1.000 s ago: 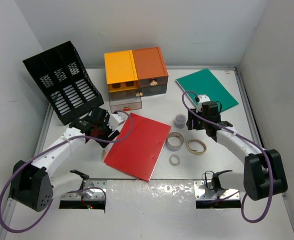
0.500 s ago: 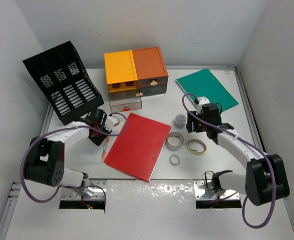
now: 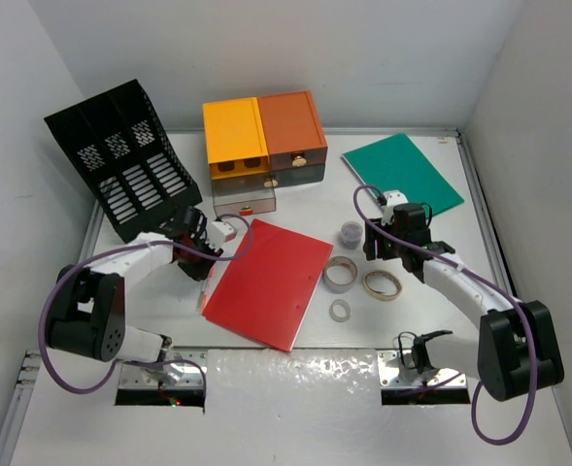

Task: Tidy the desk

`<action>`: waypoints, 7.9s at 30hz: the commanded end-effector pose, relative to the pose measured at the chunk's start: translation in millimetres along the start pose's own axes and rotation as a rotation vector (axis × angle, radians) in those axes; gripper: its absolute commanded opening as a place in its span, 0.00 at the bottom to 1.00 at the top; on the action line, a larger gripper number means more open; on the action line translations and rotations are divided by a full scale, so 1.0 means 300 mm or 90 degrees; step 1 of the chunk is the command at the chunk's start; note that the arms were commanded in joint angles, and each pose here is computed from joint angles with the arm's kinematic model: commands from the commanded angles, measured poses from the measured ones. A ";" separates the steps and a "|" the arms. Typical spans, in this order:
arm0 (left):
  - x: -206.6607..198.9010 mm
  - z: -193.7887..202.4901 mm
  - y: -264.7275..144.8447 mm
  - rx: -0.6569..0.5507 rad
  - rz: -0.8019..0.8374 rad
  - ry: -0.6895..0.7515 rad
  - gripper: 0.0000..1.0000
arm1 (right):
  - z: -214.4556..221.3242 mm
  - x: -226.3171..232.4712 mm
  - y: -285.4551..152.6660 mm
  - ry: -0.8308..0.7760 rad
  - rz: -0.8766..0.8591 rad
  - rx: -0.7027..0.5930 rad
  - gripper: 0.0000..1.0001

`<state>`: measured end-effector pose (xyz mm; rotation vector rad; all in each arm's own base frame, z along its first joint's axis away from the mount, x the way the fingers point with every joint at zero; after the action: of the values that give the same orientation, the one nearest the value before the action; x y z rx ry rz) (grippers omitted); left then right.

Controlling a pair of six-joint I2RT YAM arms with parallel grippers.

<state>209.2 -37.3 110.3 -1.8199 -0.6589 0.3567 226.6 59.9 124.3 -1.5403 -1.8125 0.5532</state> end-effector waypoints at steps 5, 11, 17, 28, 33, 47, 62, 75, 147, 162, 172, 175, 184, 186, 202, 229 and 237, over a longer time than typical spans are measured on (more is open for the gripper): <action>0.016 -0.028 0.017 -0.011 0.019 0.004 0.29 | -0.011 0.002 0.006 -0.012 -0.002 -0.023 0.61; 0.024 -0.009 0.057 0.021 0.010 -0.005 0.29 | -0.008 0.000 0.005 -0.013 -0.001 -0.022 0.61; 0.026 0.010 0.075 0.053 -0.001 -0.015 0.28 | -0.010 0.000 0.002 -0.014 0.001 -0.023 0.61; 0.033 0.006 -0.070 0.063 -0.064 -0.004 0.00 | -0.012 0.001 -0.004 -0.015 -0.001 -0.030 0.62; 0.042 -0.047 -0.221 0.001 -0.106 0.019 0.00 | -0.013 0.003 -0.007 -0.016 -0.003 -0.034 0.62; 0.210 -0.528 -0.548 -0.506 -0.191 -0.036 0.00 | -0.007 0.000 -0.002 -0.011 -0.004 -0.040 0.62; 0.374 -0.707 -0.362 -0.382 -0.241 -0.031 0.84 | -0.001 -0.005 -0.004 -0.016 0.003 -0.042 0.62; 0.199 -0.183 -0.636 -0.091 -0.326 -0.037 0.94 | -0.003 -0.003 -0.004 -0.014 -0.002 -0.050 0.63; 0.322 -0.702 -0.299 -0.229 -0.272 -0.024 0.01 | 0.034 0.002 -0.017 0.000 -0.030 -0.053 0.65; 0.199 -0.690 -0.570 -0.364 -0.250 0.079 0.49 | 0.036 0.002 -0.010 0.000 -0.031 -0.044 0.65; -0.099 -0.514 -0.260 -0.157 -0.052 0.339 0.24 | 0.042 0.000 0.003 0.002 -0.028 -0.030 0.65; -0.100 -0.524 -0.212 -0.136 -0.040 0.333 0.24 | 0.044 0.000 0.005 0.002 -0.027 -0.027 0.65; 0.032 -0.586 -0.069 -0.034 -0.180 0.251 0.24 | 0.043 -0.004 0.002 0.000 -0.019 -0.034 0.65; 0.065 -0.592 -0.051 -0.030 -0.210 0.235 0.24 | 0.045 -0.005 0.003 0.002 -0.017 -0.032 0.65; 0.310 -0.725 -0.043 -0.101 -0.401 0.142 0.19 | 0.050 -0.009 0.012 0.002 -0.011 -0.023 0.65; 0.192 -0.566 -0.359 -0.205 -0.286 0.034 0.36 | -0.041 0.015 -0.011 -0.005 -0.020 -0.082 0.65; 0.256 -0.206 -0.384 -0.280 -0.363 -0.222 0.48 | -0.292 0.174 -0.039 0.014 -0.053 -0.231 0.80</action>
<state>273.9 -39.0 279.3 -1.9129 -1.4406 -0.0347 250.2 75.2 159.6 -1.5980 -1.9296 0.3775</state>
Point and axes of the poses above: each gripper's point midway between its finger pads, its own y axis out along the fingers, its own x axis along the line the jaws close on, z = x × y, the point moved 10 cm from there along -y, back along the fingers, and after that the axes turned 12 degrees about y, right-handed, at the moved point
